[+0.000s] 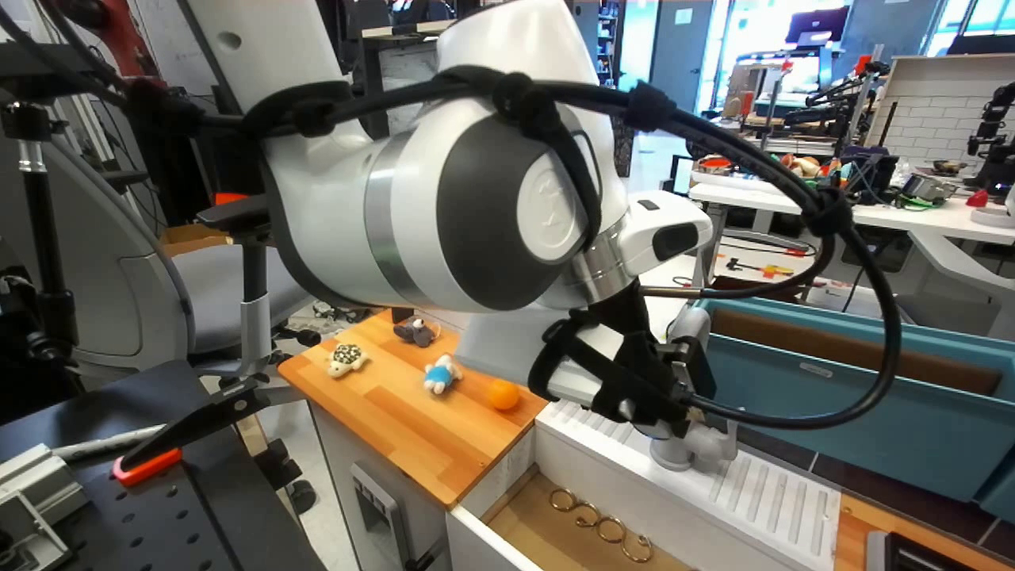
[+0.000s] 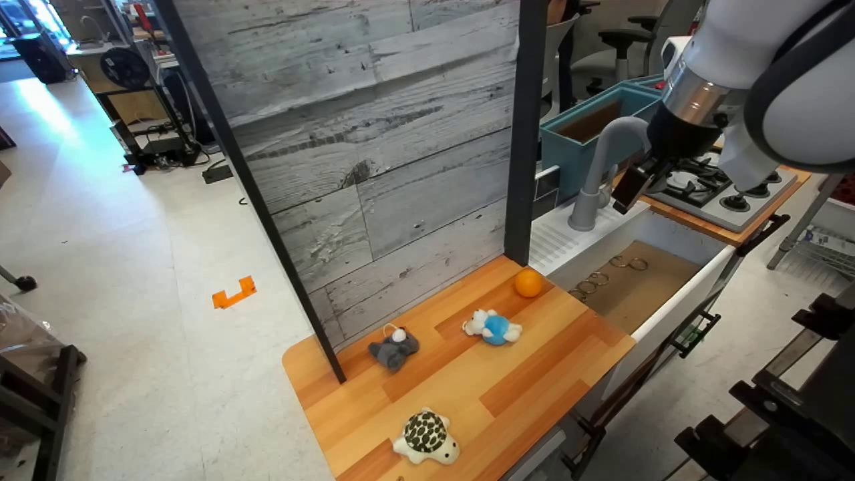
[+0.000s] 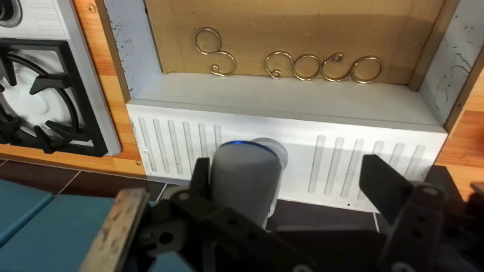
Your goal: Move the tap nozzle to the left
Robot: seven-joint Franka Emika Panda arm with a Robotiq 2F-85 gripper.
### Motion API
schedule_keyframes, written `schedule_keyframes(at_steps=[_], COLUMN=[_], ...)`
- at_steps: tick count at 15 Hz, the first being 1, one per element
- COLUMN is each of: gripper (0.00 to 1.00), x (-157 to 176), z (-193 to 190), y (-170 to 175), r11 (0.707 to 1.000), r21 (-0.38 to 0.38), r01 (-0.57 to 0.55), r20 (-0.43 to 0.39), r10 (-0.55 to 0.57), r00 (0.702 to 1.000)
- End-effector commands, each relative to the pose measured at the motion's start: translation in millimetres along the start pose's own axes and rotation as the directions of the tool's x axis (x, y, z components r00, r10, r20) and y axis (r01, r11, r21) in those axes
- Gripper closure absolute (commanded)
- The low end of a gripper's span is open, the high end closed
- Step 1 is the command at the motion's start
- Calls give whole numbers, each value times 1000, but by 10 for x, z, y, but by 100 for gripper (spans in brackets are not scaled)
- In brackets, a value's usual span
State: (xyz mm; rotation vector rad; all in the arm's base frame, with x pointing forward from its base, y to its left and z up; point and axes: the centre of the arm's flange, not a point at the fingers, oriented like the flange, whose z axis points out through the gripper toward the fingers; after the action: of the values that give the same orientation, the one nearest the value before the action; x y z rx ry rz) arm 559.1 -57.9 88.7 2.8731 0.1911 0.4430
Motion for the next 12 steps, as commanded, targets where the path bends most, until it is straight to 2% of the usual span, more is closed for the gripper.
schedule_keyframes(at_steps=[1, 8, 12], gripper=[0, 0, 0], x=[-62, -74, 30], z=[14, -8, 20], y=[-109, -431, -625], r11=[1000, 993, 989], r21=[2, 49, 85], r01=[23, 111, 122], r20=[-18, -16, -5], r10=[-22, -111, -122], r00=[1000, 994, 992])
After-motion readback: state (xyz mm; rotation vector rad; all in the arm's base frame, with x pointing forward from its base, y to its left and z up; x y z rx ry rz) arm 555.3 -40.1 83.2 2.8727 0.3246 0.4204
